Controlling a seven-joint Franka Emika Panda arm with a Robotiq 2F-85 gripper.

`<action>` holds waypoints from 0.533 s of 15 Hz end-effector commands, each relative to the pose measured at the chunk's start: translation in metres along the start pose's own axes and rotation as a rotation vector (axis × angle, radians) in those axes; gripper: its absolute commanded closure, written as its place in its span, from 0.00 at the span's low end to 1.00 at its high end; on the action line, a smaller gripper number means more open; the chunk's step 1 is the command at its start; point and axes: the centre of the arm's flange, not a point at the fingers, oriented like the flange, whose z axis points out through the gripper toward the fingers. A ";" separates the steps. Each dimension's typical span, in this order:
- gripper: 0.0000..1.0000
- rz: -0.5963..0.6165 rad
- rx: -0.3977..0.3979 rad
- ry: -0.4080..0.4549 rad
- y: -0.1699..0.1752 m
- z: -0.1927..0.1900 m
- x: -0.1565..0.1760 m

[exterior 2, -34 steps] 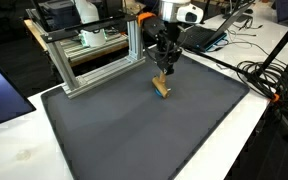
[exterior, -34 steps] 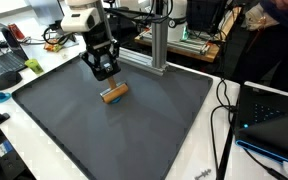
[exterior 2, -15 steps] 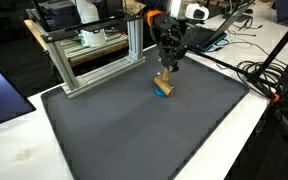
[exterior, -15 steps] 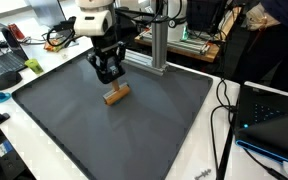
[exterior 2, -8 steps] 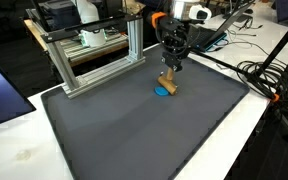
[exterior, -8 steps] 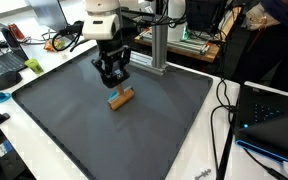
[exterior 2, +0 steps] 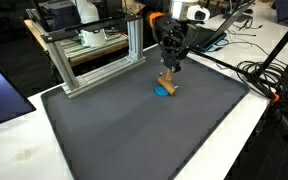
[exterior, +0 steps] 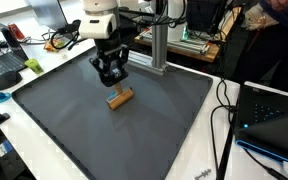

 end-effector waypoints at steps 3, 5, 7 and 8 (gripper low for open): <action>0.78 0.037 0.009 -0.052 -0.004 0.021 -0.032; 0.78 0.041 0.012 -0.059 -0.004 0.023 -0.035; 0.78 0.043 0.015 -0.062 -0.004 0.025 -0.038; 0.78 0.046 0.016 -0.062 -0.004 0.024 -0.039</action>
